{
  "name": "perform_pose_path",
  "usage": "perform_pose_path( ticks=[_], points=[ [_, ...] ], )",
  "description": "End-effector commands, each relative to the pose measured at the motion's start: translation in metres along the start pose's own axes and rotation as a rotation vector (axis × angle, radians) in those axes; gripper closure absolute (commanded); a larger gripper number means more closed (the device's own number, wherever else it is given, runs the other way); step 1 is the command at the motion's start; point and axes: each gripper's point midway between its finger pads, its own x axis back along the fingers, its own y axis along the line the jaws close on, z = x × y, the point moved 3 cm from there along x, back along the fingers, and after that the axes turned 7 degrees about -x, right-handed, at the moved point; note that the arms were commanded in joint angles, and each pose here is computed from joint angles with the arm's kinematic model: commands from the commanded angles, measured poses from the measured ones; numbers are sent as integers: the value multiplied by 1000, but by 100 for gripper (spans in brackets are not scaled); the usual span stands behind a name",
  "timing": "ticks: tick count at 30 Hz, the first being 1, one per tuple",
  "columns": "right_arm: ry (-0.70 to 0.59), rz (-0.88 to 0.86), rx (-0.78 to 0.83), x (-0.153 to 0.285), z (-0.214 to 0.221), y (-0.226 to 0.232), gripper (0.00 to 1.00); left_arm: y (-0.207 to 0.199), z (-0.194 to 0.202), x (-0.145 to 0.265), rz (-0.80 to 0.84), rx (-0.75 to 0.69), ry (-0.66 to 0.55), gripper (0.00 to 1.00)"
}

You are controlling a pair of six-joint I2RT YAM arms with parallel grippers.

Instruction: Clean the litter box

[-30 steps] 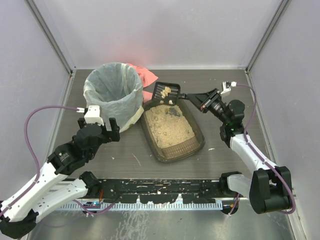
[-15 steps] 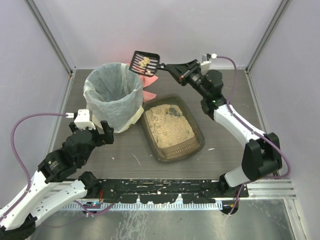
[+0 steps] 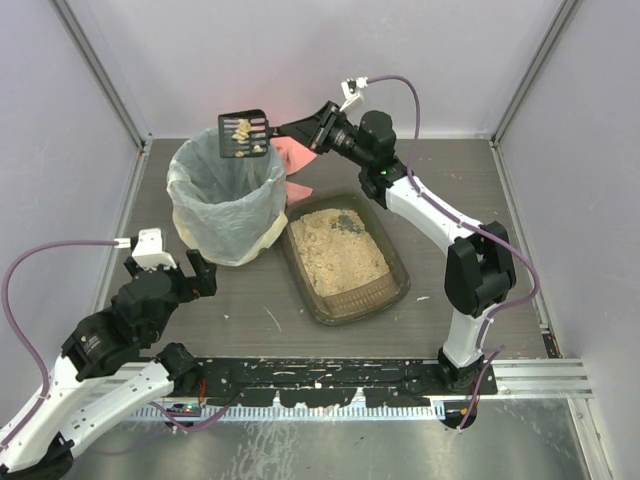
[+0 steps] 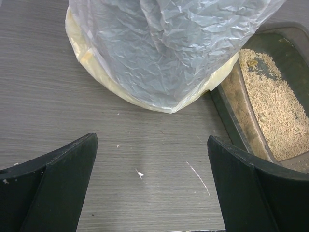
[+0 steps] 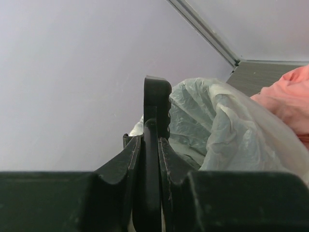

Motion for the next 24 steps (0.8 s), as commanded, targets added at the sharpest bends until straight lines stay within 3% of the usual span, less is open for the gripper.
perform_pose_path(
  ticks=[1, 12, 24],
  points=[
    [19, -114, 343, -5, -13, 45, 99, 8, -8, 5, -39, 36, -33, 2],
    [192, -54, 804, -13, 15, 53, 99, 7, -8, 4, -42, 34, -30, 2],
    [198, -17, 1227, -8, 42, 86, 99, 7, -9, 3, -41, 35, -29, 2]
  ],
)
